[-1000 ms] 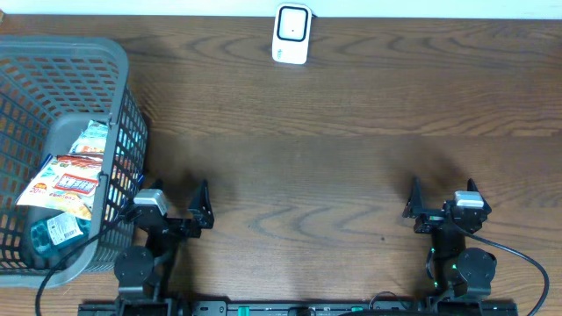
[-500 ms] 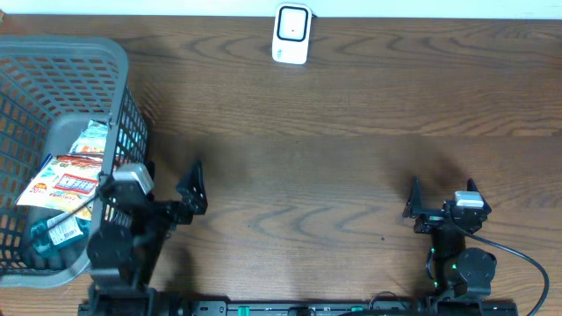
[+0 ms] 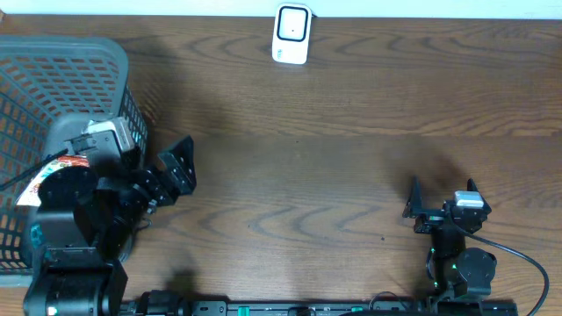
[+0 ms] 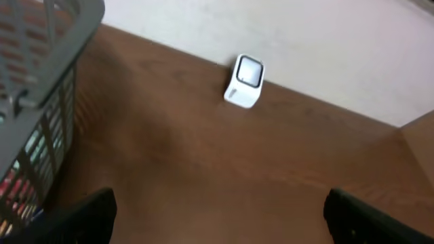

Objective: Scan the item barcode
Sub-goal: 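Reach the left gripper into the basket toward the white snack bag, then grasp the white snack bag with the left gripper and lift it, then place the white snack bag on the table center, release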

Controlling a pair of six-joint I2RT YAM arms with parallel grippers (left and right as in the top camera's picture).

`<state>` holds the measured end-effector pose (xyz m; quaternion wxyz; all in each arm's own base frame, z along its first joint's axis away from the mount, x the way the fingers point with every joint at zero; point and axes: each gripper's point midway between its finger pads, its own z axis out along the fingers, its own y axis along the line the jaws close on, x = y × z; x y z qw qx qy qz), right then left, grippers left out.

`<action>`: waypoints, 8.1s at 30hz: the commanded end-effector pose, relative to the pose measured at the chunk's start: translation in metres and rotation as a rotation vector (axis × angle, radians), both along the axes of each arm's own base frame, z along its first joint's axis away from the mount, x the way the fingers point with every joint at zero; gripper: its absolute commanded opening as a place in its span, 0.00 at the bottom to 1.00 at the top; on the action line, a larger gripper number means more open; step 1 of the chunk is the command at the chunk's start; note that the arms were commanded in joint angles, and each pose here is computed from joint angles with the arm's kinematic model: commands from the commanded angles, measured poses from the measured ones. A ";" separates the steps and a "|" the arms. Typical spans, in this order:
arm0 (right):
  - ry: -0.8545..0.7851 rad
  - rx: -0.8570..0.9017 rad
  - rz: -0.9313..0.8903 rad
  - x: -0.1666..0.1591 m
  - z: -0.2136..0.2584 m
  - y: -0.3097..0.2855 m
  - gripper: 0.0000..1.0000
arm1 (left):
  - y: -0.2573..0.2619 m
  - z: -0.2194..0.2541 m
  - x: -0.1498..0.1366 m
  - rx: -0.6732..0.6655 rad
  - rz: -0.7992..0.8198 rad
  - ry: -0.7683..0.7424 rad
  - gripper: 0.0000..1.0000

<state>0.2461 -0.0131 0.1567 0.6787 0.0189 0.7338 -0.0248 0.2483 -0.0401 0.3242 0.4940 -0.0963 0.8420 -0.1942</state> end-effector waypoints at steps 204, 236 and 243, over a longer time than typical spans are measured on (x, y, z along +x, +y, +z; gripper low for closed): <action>0.000 -0.007 0.011 0.000 0.000 0.002 0.99 | 0.054 0.065 0.030 -0.467 0.240 -0.136 0.07; 0.000 -0.007 0.011 0.000 0.000 0.002 0.99 | -0.196 -0.298 0.096 0.013 -0.212 0.764 0.07; 0.000 -0.007 0.011 0.000 0.000 0.002 0.99 | -0.196 -0.297 0.096 0.011 -0.212 0.763 0.77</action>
